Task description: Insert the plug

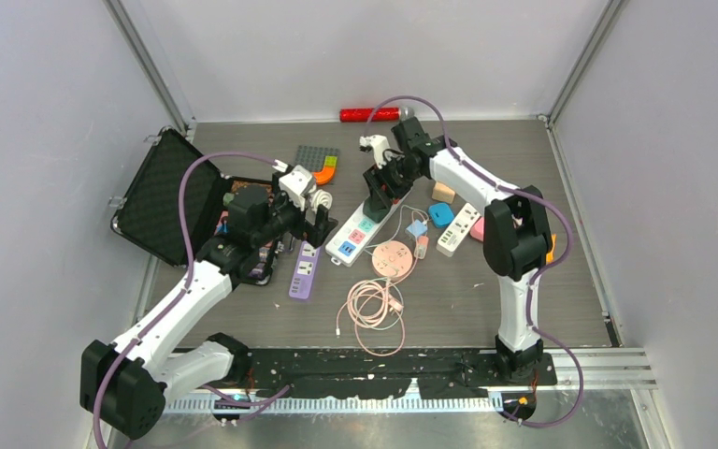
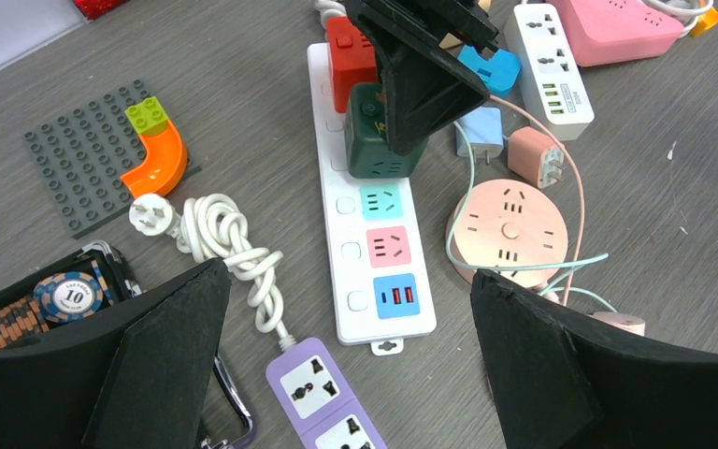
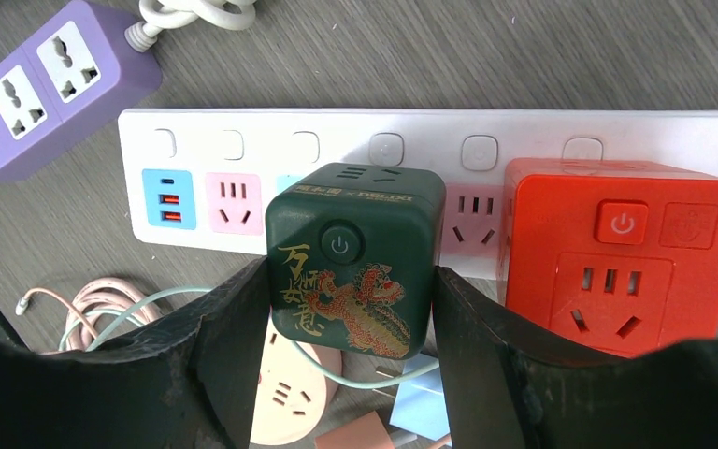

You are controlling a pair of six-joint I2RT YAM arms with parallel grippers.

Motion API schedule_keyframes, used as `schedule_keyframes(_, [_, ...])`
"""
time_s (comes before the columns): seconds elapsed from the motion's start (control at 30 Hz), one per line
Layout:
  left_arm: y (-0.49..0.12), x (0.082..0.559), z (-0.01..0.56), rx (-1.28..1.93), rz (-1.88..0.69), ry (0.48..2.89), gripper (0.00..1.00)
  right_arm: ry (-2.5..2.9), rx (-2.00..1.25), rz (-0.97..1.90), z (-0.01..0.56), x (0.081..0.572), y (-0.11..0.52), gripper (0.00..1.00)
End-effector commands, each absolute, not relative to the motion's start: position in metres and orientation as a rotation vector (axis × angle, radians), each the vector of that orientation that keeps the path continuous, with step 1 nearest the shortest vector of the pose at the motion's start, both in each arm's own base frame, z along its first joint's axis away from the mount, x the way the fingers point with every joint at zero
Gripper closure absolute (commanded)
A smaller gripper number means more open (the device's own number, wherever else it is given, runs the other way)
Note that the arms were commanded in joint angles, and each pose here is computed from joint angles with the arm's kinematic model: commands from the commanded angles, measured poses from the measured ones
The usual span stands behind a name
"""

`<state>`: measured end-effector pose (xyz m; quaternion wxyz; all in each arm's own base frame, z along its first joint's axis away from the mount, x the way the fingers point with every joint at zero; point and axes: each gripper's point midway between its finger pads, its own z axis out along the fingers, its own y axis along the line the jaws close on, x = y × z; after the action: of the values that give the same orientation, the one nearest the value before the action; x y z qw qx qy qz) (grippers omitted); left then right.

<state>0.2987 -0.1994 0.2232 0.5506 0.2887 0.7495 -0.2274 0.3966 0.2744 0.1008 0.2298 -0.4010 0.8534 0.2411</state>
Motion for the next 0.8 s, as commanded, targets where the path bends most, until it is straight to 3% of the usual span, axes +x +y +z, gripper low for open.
schedule_keyframes(0.0, [-0.196,0.301,0.228,0.686,-0.51,1.751,0.01,2.404,-1.137,0.487,0.075,0.394,0.257,0.94])
schedule_keyframes(0.37, [-0.194,0.304,0.234,0.692,-0.489,1.746,0.01,2.558,-1.075,0.259,0.036,0.383,0.244,0.95])
schedule_keyframes(0.57, [-0.194,0.306,0.235,0.693,-0.482,1.75,0.01,2.621,-1.033,0.247,0.003,0.351,0.231,0.95])
schedule_keyframes(0.77, [-0.195,0.308,0.235,0.691,-0.483,1.754,0.01,2.623,-0.889,0.315,0.012,0.36,0.24,0.94])
